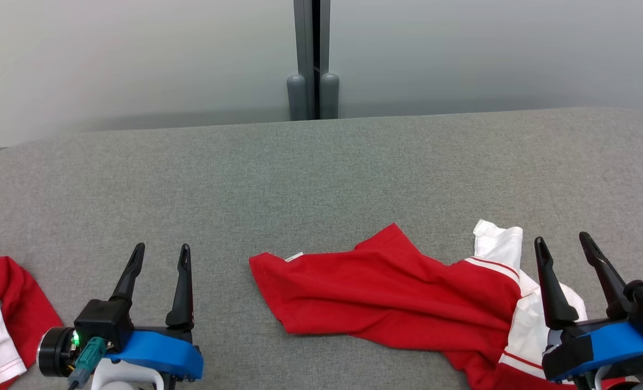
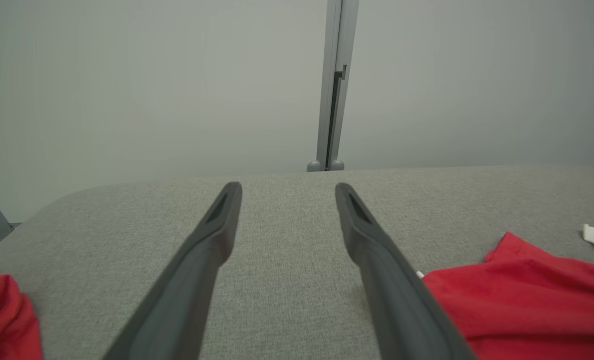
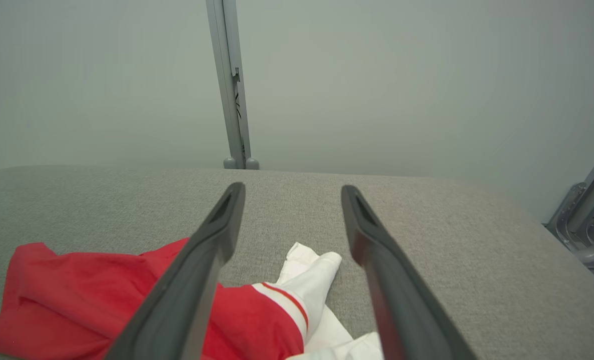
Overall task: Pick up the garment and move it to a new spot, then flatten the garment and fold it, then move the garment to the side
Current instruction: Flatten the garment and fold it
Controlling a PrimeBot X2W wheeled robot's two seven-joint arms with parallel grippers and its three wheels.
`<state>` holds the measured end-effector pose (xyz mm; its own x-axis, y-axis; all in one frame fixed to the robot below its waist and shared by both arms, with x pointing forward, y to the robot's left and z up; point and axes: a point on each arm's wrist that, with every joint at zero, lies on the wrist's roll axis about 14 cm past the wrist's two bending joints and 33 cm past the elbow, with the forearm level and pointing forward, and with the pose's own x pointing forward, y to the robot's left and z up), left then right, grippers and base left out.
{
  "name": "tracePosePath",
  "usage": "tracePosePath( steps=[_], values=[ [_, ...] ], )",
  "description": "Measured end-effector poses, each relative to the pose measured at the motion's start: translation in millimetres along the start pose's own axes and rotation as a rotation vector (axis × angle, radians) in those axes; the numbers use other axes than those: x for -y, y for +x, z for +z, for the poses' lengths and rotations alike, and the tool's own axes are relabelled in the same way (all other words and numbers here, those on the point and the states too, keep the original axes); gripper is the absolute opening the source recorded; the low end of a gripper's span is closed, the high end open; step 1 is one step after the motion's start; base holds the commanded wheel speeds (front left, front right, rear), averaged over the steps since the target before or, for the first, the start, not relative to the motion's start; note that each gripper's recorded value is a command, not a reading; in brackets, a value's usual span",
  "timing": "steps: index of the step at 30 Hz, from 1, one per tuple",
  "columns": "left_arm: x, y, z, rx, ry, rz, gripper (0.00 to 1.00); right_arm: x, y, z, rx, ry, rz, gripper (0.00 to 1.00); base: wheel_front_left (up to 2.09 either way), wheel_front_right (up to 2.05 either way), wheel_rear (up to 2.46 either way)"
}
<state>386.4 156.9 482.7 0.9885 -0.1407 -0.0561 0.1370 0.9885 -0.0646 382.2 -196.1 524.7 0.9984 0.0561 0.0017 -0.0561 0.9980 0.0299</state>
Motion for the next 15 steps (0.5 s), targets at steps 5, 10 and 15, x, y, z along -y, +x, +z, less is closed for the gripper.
tracePosePath(
  steps=[5, 10, 15],
  values=[
    [2, 0, 0, -0.002, -0.002, -0.007, 1.0, 0, 0, -1, -0.002, 0.004, 0.0, 1.0, 0.0, 0.0, 0.0],
    [23, 9, -5, -0.031, -0.001, -0.087, 1.0, 1, 2, -8, -0.023, 0.008, -0.002, 1.0, 0.0, 0.0, 0.0],
    [53, 23, -30, -0.145, -0.027, -0.194, 1.0, -1, 8, -17, -0.047, 0.013, 0.001, 1.0, 0.0, 0.0, 0.0]
  ],
)
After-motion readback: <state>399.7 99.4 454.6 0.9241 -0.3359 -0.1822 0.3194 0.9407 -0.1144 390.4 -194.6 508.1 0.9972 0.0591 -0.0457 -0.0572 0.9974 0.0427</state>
